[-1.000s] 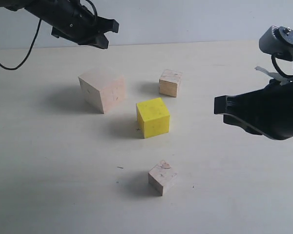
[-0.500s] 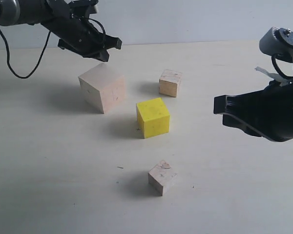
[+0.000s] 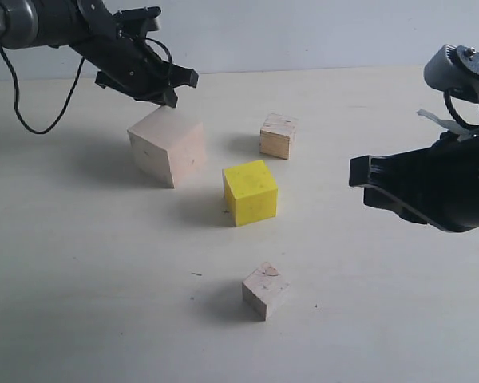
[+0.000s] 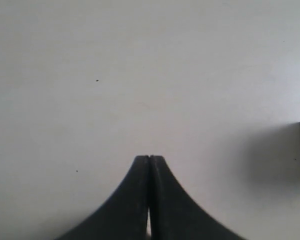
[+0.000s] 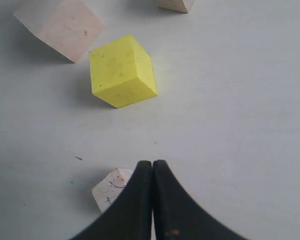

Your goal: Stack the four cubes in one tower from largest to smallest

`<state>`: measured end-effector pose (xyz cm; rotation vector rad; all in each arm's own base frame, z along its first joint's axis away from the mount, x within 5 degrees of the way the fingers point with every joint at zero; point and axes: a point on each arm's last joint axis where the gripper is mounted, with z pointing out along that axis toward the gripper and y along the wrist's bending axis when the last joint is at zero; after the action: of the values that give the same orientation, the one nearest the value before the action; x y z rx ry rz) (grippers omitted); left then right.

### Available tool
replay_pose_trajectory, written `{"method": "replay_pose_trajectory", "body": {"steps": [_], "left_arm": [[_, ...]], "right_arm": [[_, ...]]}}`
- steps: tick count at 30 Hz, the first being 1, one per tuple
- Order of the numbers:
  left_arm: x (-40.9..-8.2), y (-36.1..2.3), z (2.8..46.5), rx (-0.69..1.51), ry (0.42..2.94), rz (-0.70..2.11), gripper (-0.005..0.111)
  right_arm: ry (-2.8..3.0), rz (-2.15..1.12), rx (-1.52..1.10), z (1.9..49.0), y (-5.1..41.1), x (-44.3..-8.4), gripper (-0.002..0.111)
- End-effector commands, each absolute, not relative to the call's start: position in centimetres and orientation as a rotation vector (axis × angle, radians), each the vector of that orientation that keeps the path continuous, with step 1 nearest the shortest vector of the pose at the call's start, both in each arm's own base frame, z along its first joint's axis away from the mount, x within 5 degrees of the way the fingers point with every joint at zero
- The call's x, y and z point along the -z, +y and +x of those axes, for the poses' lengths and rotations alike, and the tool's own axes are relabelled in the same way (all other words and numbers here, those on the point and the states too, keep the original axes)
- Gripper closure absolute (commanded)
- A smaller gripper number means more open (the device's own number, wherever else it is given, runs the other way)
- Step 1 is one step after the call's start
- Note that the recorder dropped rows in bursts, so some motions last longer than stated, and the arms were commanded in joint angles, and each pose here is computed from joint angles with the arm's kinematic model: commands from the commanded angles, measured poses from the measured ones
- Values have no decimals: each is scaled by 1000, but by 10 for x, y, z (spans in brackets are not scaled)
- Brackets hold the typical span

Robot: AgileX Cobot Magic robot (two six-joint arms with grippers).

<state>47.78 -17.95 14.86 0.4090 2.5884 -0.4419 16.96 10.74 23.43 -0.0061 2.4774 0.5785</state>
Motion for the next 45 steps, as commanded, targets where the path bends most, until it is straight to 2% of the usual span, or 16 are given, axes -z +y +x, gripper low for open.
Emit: {"method": "replay_pose_trajectory", "body": {"steps": [1,8,17,28,37,41,45], "left_arm": [[-143,-178,468,438,2693,466,107],[-145,-179,458,458,2781,516,107],[-157,-184,435,472,2773,520,107],[-130,-186,407,607,2812,572,107],[-131,-205,401,641,2750,624,107],[-150,-201,403,605,2693,637,107],[-187,-188,404,558,2625,610,107]], "right_arm": [[2466,-19,-582,171,109,-236,108],[2463,-19,-582,171,109,-237,108],[2463,-23,-580,171,109,-237,108],[2465,-23,-579,171,109,-236,108],[2486,-26,-573,169,108,-235,108],[2503,-56,-557,168,108,-234,108],[2507,-61,-554,168,108,-234,108]]}}
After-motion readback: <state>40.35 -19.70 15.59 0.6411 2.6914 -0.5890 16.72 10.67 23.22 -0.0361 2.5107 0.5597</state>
